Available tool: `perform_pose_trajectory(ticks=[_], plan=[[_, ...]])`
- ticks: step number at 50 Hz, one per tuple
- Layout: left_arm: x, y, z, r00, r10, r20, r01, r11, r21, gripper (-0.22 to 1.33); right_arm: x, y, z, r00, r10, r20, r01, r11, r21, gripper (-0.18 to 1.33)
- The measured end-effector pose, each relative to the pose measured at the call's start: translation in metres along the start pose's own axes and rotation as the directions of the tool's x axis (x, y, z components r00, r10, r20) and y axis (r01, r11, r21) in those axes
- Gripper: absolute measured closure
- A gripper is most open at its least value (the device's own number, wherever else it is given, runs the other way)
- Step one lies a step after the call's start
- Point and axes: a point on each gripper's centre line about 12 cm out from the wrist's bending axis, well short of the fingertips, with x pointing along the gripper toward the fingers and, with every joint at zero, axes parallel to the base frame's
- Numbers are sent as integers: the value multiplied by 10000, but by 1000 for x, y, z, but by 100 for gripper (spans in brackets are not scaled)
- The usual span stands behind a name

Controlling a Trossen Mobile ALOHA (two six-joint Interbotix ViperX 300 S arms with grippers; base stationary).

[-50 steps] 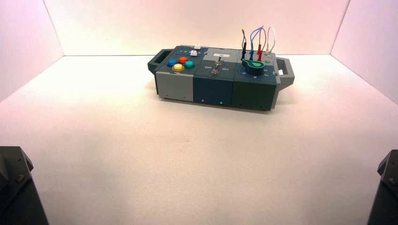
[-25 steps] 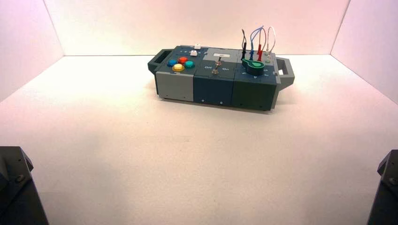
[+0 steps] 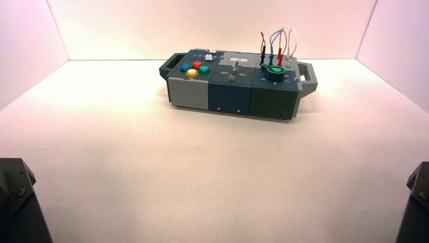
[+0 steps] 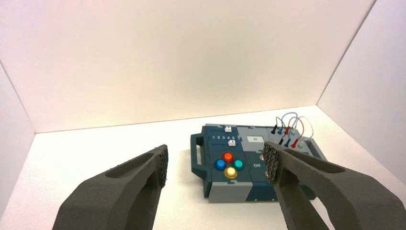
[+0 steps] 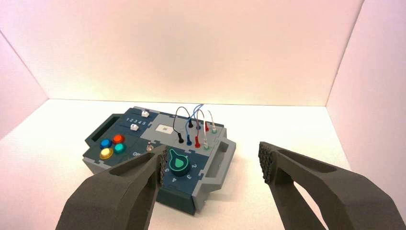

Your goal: Open both grippers.

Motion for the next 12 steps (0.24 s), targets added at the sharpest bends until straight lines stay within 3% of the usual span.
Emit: perform_pose_trajectory(ticks=[12], plan=[[2, 0, 1, 10000, -11, 76, 11, 10000, 1, -21, 0, 0, 0, 10000, -1, 0, 1, 10000, 1, -18]])
